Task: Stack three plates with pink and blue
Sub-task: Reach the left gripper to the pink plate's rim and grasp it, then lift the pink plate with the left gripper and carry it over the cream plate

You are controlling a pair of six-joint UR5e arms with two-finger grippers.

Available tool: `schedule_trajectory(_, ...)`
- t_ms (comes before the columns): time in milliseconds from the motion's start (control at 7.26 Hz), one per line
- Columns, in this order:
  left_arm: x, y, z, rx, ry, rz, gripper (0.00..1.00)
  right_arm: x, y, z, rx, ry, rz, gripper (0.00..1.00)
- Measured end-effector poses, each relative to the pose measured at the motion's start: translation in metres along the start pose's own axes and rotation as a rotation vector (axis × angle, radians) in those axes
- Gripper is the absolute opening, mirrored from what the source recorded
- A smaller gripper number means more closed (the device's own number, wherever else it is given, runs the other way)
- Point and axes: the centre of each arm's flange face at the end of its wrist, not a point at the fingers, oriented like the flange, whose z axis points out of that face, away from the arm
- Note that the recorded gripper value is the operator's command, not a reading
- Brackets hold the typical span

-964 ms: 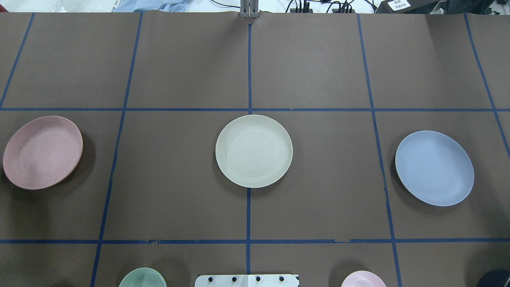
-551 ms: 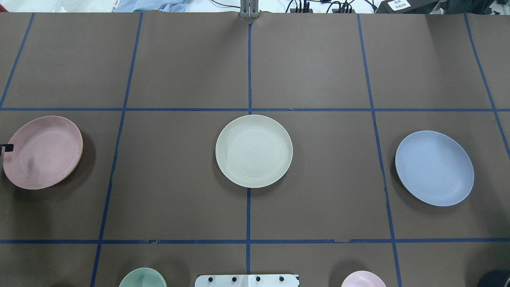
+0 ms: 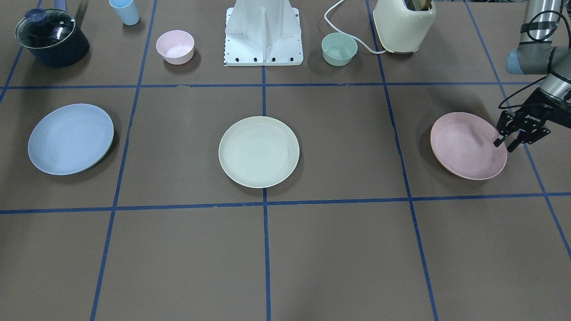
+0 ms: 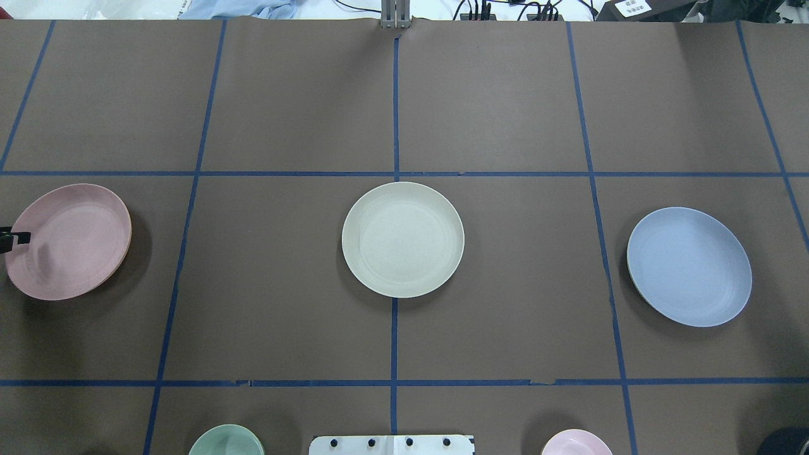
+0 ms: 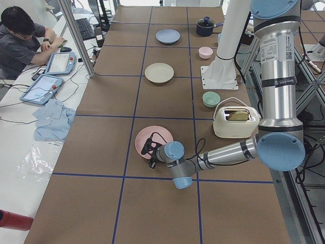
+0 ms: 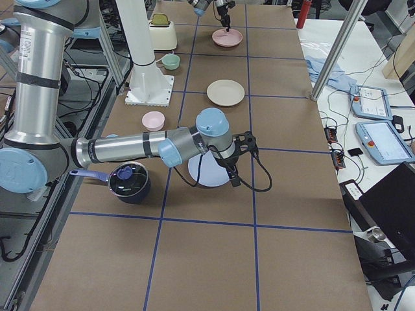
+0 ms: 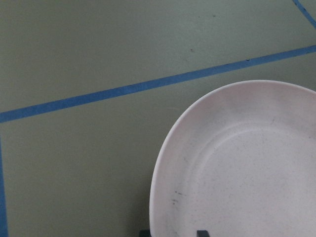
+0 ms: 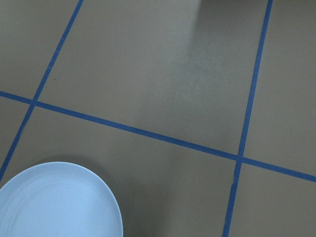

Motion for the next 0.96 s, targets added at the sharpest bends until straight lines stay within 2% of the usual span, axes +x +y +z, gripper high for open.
schedule_trajectory(551,0.013,-0.012,-0.001,0.010,0.023,0.004,0.00,0.001,0.001,0.000,-0.003,0.000,0.002,1.00)
schedule_trajectory(826,0.039,-0.038,-0.004,-0.016,0.069,0.005,0.00,0.001,0.003,0.001,-0.005,0.001,0.005,1.00)
schedule_trajectory(964,0.061,-0.063,-0.010,-0.031,0.077,-0.004,0.00,0.001,0.003,0.001,-0.006,0.000,0.006,1.00)
